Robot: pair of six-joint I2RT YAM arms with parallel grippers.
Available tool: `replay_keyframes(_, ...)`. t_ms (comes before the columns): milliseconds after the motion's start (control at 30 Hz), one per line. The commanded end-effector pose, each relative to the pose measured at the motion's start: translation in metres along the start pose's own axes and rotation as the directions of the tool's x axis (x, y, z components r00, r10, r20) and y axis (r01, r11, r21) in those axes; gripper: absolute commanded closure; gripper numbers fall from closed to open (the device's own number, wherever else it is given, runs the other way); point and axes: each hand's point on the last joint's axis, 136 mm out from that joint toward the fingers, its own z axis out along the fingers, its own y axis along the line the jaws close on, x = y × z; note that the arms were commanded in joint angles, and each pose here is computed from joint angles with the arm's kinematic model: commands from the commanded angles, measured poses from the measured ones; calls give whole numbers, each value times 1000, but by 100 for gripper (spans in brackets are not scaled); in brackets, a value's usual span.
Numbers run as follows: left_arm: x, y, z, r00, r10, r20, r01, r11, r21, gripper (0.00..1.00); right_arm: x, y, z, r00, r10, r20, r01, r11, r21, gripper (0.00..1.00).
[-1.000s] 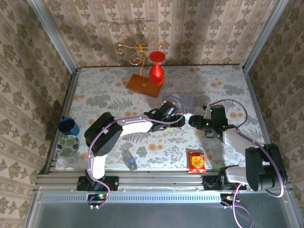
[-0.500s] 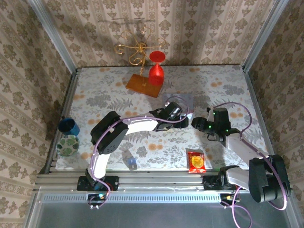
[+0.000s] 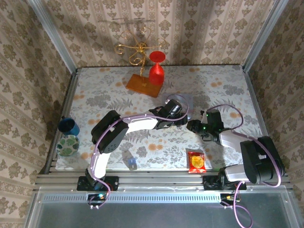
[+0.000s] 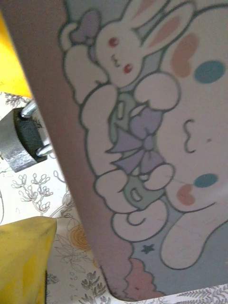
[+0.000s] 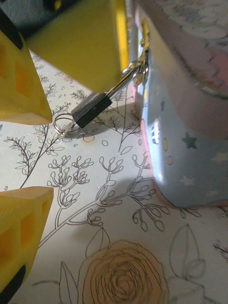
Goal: Unlock the padlock with the key
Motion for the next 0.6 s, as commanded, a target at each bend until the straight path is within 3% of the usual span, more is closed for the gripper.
replay_keyframes(0, -10, -1, 6, 1000, 13, 22, -13, 1000, 7, 32, 1, 9, 11, 1000, -6, -6, 5, 999, -46, 60)
replay_keyframes(567, -17, 0, 3, 999, -4, 34, 3, 999, 33, 79, -8, 9, 30, 1000, -21, -12, 21, 999, -39, 62)
